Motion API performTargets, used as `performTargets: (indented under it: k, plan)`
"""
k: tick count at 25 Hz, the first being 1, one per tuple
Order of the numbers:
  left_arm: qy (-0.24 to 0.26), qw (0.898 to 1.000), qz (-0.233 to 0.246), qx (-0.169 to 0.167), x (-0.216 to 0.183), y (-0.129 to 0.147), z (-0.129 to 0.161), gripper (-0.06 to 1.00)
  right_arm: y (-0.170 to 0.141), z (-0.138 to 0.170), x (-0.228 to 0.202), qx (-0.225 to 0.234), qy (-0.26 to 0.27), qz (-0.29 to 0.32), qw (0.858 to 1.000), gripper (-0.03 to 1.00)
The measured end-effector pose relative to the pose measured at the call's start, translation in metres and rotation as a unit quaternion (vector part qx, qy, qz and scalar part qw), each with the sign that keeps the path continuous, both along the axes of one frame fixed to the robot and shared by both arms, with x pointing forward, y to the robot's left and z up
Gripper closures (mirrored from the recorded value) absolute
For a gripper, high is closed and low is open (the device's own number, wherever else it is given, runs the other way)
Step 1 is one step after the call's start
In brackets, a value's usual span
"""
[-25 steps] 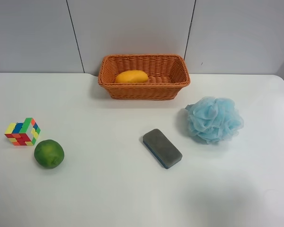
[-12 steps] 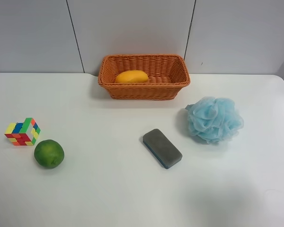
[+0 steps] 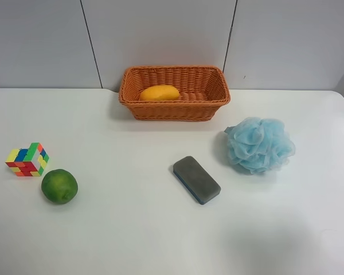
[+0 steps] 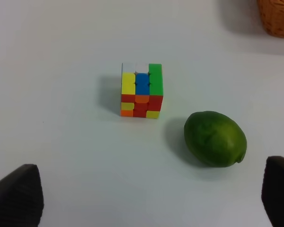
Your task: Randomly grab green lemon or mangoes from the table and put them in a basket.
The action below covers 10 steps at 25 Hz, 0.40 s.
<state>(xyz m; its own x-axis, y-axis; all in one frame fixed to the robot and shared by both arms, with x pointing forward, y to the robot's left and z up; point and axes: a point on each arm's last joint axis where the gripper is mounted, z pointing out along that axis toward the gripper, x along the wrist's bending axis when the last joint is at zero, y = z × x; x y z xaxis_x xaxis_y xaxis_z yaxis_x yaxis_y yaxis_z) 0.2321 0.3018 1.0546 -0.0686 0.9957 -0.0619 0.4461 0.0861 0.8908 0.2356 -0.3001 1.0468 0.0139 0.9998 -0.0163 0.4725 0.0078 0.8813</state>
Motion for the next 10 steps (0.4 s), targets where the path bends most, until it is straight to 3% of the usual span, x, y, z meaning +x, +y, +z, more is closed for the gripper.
performTargets:
  k: [10]
  plan:
    - [-0.001,1.0,0.0,0.0,0.0,0.0,0.0001,0.04,0.0,0.0,0.0,0.0,0.0,0.0,1.0,-0.01]
